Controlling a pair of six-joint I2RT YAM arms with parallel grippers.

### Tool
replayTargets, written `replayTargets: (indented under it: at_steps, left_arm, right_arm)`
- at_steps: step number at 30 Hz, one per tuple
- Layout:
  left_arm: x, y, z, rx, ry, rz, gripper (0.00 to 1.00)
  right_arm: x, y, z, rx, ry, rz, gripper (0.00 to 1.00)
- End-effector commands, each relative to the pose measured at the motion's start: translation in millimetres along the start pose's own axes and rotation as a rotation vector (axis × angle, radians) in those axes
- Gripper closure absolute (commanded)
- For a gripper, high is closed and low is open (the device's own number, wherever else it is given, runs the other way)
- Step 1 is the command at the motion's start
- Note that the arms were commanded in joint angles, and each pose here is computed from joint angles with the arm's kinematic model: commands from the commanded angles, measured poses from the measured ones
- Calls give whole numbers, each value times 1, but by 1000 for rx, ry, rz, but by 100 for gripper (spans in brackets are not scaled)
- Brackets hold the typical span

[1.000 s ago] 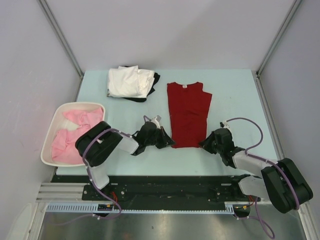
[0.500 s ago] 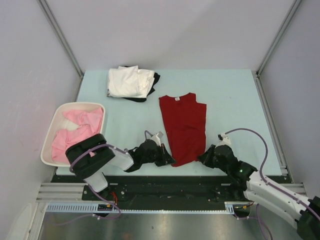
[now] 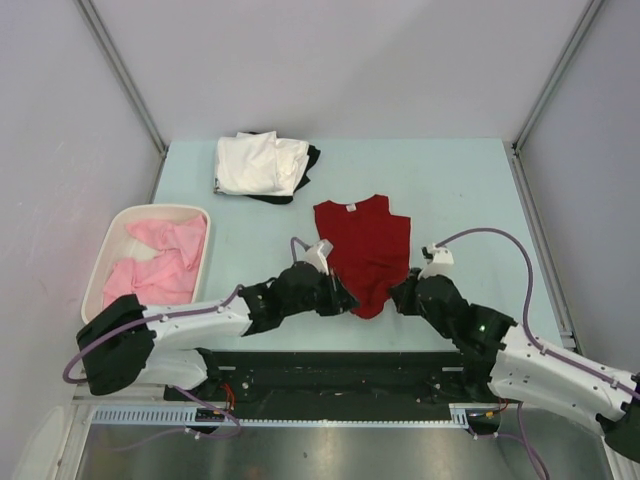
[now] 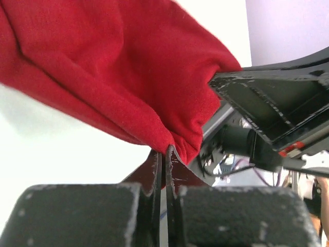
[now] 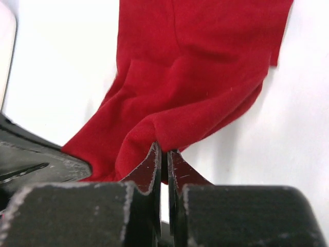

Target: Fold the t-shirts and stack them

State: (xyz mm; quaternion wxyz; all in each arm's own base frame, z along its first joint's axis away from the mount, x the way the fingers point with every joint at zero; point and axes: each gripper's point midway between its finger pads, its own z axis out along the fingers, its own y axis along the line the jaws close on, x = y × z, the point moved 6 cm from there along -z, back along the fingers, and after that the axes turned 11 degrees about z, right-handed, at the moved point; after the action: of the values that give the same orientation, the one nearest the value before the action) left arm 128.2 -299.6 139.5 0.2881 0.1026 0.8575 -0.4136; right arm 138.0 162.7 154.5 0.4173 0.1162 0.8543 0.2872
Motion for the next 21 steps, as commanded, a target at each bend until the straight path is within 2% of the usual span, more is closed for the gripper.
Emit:
replayTargets:
  at_steps: [1,3,7,8,16,21]
  left_arm:
    - [-50,-5,-10,-37,-118,48,100]
    - [-68,-3,-12,-30,-140,39,100]
    - [-102,6,-11,-53,-181,44,100]
    - [-113,13,-10,-68,-198,35,100]
    - [-167,37,24,-76,-205,0,100]
    - [-192,57,44,-78,-205,-35,100]
  right_arm:
    - [-51,34,10,-86,-136,-34,100]
    - [-70,30,24,-71,-165,-16,100]
    - [-94,34,45,-128,-132,15,100]
    - [-107,41,49,-152,-162,25,100]
    - [-142,47,108,-192,-102,62,100]
    - [-165,47,133,-186,-130,84,100]
